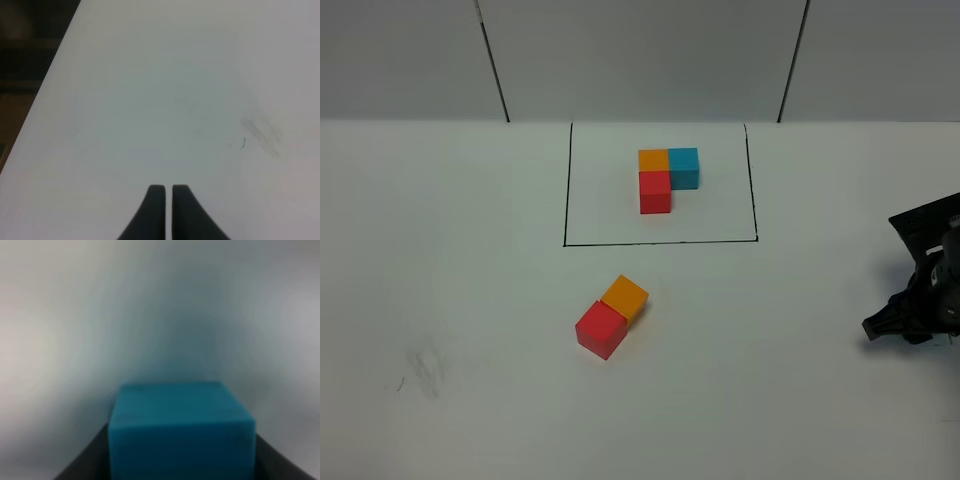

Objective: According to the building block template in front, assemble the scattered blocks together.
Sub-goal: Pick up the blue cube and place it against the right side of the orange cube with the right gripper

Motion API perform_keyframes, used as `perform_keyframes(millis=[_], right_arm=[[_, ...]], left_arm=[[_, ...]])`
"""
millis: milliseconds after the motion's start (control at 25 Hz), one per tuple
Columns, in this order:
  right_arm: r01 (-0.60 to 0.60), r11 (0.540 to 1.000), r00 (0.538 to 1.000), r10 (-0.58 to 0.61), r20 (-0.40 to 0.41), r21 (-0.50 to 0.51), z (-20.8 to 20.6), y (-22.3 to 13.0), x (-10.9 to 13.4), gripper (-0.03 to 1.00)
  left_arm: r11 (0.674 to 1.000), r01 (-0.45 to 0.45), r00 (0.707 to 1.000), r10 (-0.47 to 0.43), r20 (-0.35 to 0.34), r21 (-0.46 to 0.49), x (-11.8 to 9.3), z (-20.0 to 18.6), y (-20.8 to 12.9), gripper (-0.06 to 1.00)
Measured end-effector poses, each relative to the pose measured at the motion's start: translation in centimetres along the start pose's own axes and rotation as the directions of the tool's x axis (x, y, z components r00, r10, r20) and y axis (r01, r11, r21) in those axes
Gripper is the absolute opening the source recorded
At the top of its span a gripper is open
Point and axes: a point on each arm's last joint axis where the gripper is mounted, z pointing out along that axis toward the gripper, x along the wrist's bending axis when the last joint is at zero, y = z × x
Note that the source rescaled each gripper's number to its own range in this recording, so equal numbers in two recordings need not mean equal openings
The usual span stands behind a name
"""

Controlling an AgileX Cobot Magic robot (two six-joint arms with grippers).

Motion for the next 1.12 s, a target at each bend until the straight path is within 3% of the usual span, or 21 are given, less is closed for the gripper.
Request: perform_keyframes(millis=[600, 1120], right_arm=[[0.194, 0.97, 0.976, -0.206, -0.076, -0.147, -2.3, 1.5, 4.5, 0.51], [0.33, 0.926, 0.932, -0.351, -0.094, -0.184, -3.7, 2.4, 8.4, 0.51]], left_arm=[[1.0, 0.0, 1.0, 0.0, 0.0, 0.0, 0.0, 0.0, 0.0, 0.0], [1.0, 0.0, 1.0, 0.0, 0.0, 0.0, 0.0, 0.0, 0.0, 0.0]])
